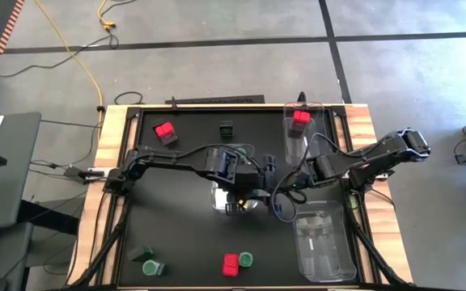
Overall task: Sort spices by type
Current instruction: Put the black seasoning can into the bottom transparent bin
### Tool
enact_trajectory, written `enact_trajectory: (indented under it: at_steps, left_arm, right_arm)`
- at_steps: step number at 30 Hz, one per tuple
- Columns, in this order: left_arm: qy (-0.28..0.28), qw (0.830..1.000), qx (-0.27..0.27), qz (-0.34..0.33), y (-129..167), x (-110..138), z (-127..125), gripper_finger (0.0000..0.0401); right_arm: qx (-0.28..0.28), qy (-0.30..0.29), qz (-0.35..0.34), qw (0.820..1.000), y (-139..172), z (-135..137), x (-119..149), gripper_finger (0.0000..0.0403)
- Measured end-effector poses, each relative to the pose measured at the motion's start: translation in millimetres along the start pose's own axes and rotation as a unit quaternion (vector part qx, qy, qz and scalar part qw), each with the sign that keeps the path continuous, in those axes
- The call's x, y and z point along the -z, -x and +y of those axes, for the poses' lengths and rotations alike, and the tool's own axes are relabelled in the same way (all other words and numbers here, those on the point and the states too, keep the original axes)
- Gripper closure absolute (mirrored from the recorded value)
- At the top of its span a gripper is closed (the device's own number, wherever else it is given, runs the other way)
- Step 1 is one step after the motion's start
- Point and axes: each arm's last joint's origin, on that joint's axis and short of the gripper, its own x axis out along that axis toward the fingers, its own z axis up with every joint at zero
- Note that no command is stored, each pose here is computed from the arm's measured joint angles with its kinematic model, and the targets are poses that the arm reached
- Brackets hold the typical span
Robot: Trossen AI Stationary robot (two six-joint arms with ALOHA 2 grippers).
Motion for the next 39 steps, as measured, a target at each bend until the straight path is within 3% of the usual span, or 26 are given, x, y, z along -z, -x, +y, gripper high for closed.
enact_trajectory:
  at_steps: [10, 27, 34, 39]
  left_arm:
    - [-0.008, 1.000, -0.007, -0.011, 0, -2, 0, 0.0276]
    - [-0.004, 0.999, -0.009, -0.032, -2, -6, -1, 0.0276]
    - [-0.001, 0.999, -0.018, -0.031, -2, -6, 0, 0.0275]
    - [0.009, 0.999, -0.025, -0.033, -2, -7, 4, 0.0275]
  right_arm:
    - [-0.020, -0.015, 0.018, 1.000, 0, 1, 3, 0.0112]
    - [0.001, -0.011, 0.073, 0.997, 1, -4, 14, 0.0112]
    - [0.032, -0.010, 0.072, 0.997, 1, -6, 14, 0.0112]
    - [0.032, -0.009, 0.037, 0.999, 19, -5, 8, 0.0112]
